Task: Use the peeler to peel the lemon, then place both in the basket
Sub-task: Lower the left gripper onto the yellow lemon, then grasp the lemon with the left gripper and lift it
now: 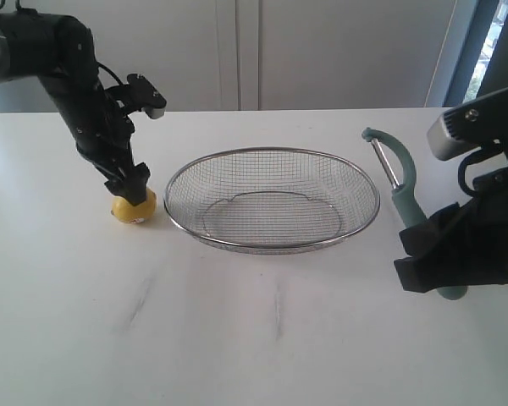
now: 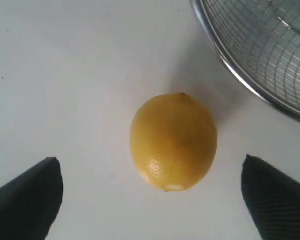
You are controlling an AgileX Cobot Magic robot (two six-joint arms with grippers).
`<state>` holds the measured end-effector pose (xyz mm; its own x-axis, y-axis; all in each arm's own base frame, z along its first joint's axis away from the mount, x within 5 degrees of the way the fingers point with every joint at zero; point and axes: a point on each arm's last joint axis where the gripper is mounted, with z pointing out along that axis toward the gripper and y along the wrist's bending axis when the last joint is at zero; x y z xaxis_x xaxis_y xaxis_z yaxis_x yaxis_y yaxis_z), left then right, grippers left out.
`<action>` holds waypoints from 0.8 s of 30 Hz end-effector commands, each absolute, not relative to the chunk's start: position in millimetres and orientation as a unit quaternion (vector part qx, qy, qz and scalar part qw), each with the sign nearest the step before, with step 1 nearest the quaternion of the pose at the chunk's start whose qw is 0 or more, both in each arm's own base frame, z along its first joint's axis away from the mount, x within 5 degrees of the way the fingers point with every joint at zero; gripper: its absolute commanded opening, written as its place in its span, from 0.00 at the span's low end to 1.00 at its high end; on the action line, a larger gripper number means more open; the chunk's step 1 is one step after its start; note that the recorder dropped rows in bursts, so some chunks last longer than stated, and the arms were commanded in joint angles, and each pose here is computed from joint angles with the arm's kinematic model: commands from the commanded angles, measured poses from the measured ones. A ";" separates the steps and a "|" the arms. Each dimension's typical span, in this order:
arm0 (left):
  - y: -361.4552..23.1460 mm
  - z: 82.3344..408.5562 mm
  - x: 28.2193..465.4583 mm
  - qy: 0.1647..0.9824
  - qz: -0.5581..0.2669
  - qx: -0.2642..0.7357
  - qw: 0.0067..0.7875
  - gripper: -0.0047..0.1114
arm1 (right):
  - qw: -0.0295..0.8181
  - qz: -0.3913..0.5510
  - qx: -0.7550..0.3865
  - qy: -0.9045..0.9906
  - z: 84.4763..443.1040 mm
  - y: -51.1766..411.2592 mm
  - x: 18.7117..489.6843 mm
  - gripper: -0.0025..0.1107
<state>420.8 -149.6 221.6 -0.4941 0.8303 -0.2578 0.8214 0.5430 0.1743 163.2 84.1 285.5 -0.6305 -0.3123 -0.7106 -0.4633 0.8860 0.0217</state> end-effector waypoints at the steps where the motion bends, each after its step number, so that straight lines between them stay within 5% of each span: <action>1: -152.0 214.1 423.0 0.857 0.012 0.491 0.154 0.85 | 0.383 0.105 -0.210 0.894 287.0 83.3 163.1 0.02; 24: -158.0 159.6 435.1 0.841 0.003 0.526 0.127 0.83 | 0.383 0.105 -0.210 0.894 287.0 83.3 163.1 0.02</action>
